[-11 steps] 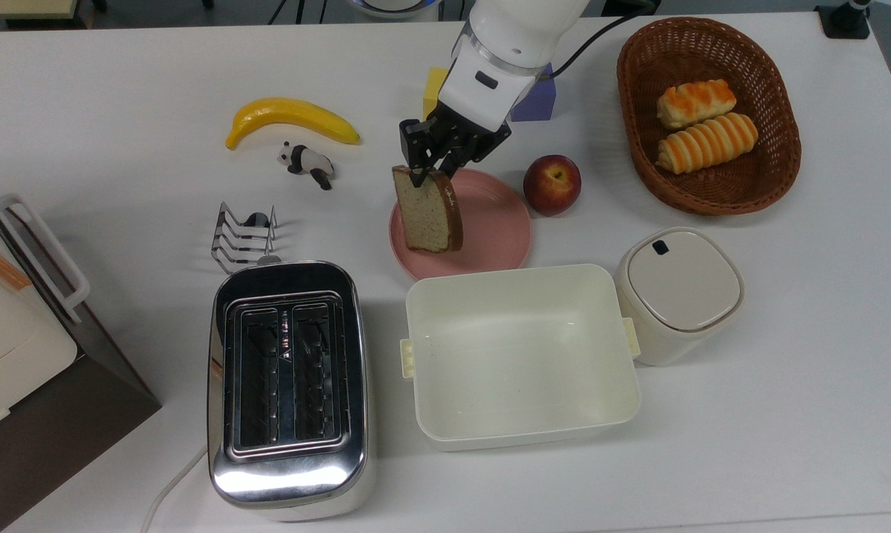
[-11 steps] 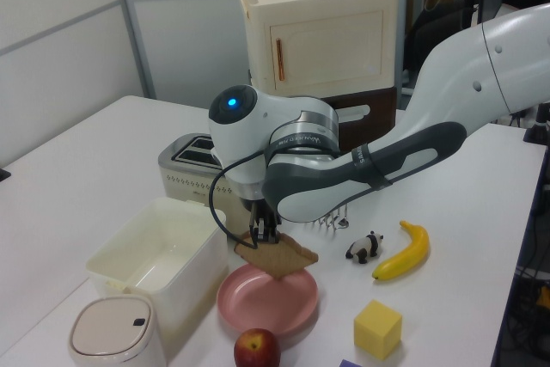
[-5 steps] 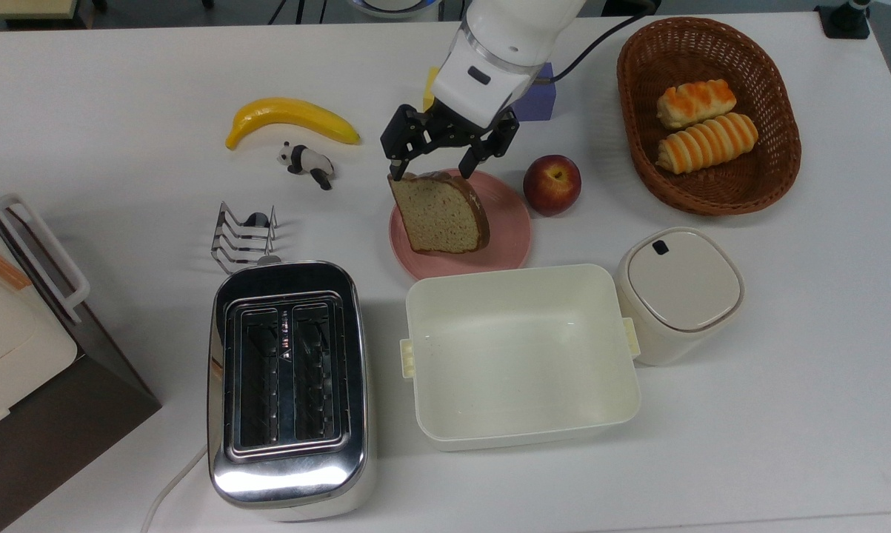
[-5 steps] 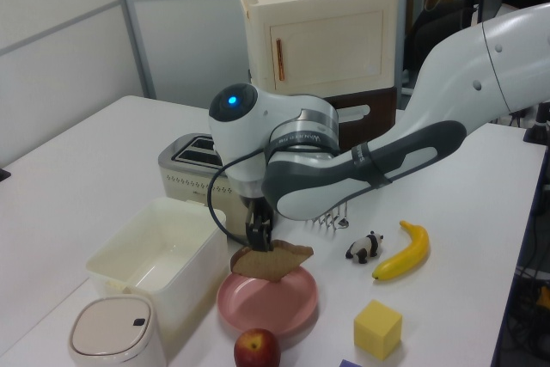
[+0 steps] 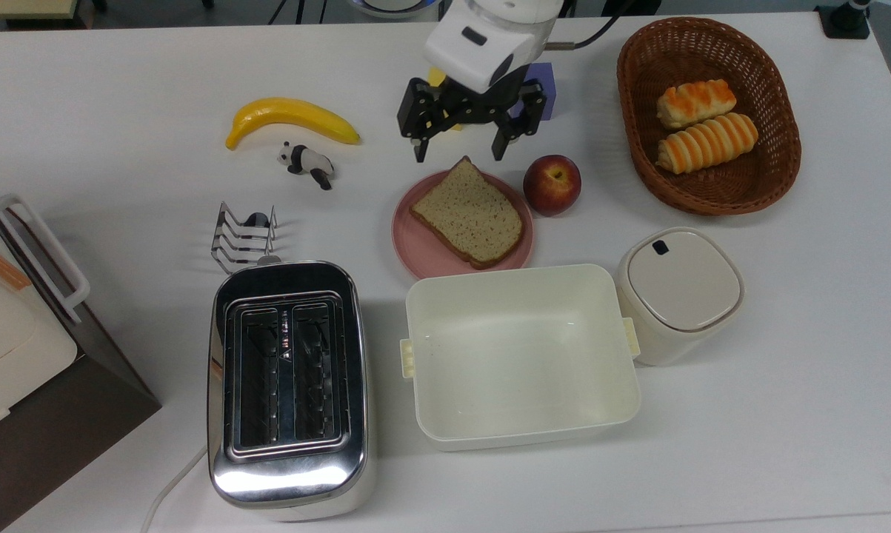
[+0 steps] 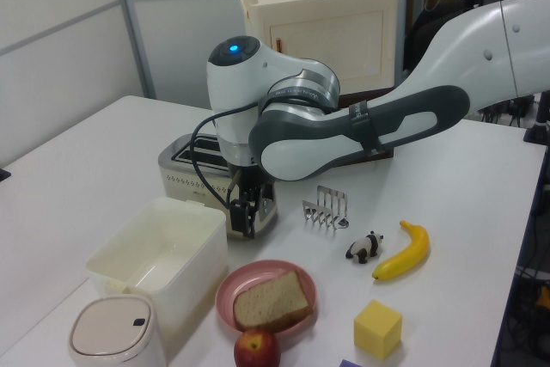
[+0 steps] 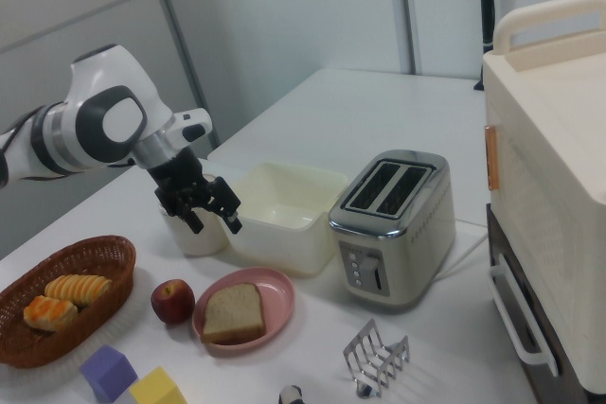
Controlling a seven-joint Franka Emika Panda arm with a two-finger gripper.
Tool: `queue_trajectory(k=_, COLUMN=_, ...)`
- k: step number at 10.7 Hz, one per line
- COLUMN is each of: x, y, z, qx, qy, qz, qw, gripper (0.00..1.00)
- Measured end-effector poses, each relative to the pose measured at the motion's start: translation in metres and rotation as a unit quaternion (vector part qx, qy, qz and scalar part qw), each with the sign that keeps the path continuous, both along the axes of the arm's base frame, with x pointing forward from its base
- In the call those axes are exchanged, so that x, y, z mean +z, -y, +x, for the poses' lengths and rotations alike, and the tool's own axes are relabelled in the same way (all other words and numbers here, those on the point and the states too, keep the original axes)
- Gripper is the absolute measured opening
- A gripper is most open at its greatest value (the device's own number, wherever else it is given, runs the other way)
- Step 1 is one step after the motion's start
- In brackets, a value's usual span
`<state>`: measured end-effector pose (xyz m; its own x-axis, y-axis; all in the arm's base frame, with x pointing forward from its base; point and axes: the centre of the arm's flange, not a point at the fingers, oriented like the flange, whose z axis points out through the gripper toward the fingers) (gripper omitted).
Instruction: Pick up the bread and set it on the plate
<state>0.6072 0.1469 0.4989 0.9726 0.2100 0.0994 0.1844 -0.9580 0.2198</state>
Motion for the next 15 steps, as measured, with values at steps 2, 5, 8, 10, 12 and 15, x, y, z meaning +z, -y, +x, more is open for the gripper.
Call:
queue_trajectory(k=2, x=0.003, y=-0.003, z=-0.003, qx=-0.001, qy=-0.001, qz=0.000, qw=1.0000, gripper=1.00)
queue_trajectory(k=5, x=0.028, y=0.025, z=-0.003, qx=-0.045, qy=-0.015, qz=0.017, qw=0.9987, gripper=1.00)
queue_trajectory(k=8, x=0.131, y=0.096, z=-0.029, qx=-0.118, qy=0.023, qz=0.059, qw=0.9909, gripper=1.00)
queue_trajectory(k=10, x=0.166, y=0.144, z=-0.048, qx=-0.161, qy=0.048, qz=0.073, qw=0.9830, gripper=1.00)
queue_trajectory(k=12, x=0.172, y=0.189, z=-0.054, qx=-0.204, qy=0.053, qz=0.102, qw=0.9722, gripper=1.00)
queue_trajectory(k=15, x=0.169, y=0.203, z=-0.056, qx=-0.222, qy=0.047, qz=0.106, qw=0.9681, gripper=1.00)
